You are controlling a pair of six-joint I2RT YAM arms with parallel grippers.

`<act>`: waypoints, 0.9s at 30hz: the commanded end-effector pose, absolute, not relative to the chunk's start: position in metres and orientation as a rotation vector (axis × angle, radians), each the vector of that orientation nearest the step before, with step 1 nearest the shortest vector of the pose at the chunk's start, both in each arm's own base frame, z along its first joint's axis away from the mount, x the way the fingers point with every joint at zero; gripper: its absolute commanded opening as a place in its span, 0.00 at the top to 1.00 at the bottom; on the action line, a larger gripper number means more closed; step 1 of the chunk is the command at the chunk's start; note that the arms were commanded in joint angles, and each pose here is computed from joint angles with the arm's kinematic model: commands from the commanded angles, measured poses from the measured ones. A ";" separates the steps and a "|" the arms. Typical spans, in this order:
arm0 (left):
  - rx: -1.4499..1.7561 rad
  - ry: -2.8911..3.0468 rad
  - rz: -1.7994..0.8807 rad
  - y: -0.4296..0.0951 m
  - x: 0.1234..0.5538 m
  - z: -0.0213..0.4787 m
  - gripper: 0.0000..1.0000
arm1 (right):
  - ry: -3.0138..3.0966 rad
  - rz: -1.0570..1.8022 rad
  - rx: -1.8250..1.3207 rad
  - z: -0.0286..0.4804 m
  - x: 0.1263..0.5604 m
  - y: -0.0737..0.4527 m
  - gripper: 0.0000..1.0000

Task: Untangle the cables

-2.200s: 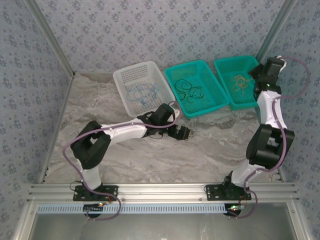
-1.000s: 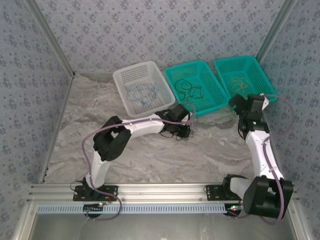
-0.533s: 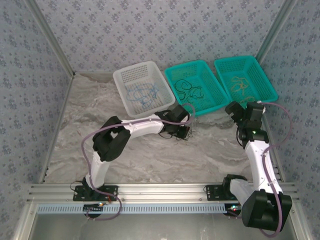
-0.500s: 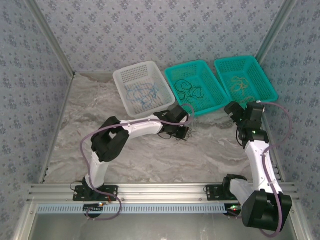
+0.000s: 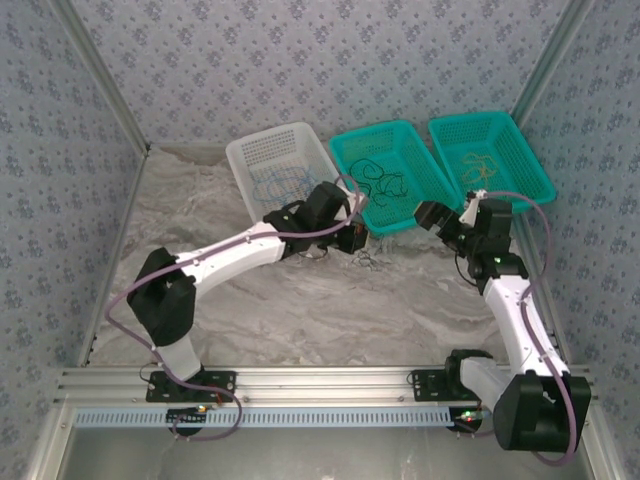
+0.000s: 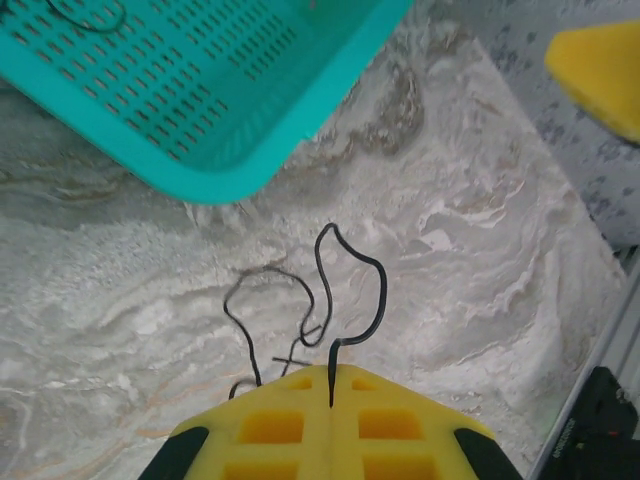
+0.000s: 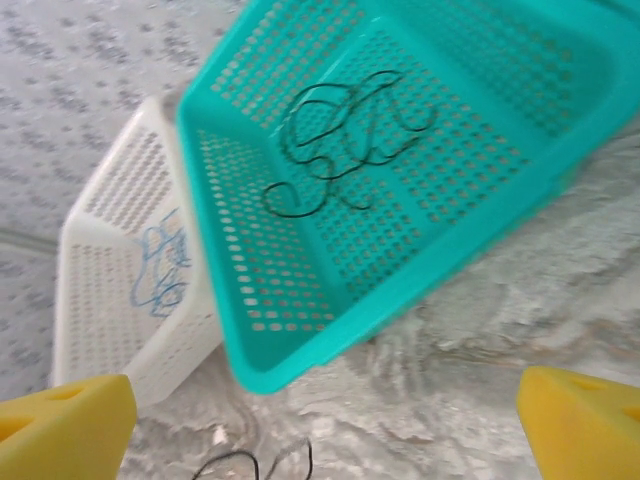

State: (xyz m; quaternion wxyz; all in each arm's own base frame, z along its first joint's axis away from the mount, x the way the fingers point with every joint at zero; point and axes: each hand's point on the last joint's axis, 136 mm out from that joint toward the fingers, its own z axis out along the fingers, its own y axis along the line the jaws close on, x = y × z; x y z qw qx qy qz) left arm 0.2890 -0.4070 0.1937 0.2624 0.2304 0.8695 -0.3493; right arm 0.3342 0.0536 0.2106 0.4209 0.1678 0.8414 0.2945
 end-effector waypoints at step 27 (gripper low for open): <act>0.522 2.167 -1.257 -0.396 0.303 0.333 1.00 | 1.906 1.120 -0.358 0.243 0.294 0.188 0.13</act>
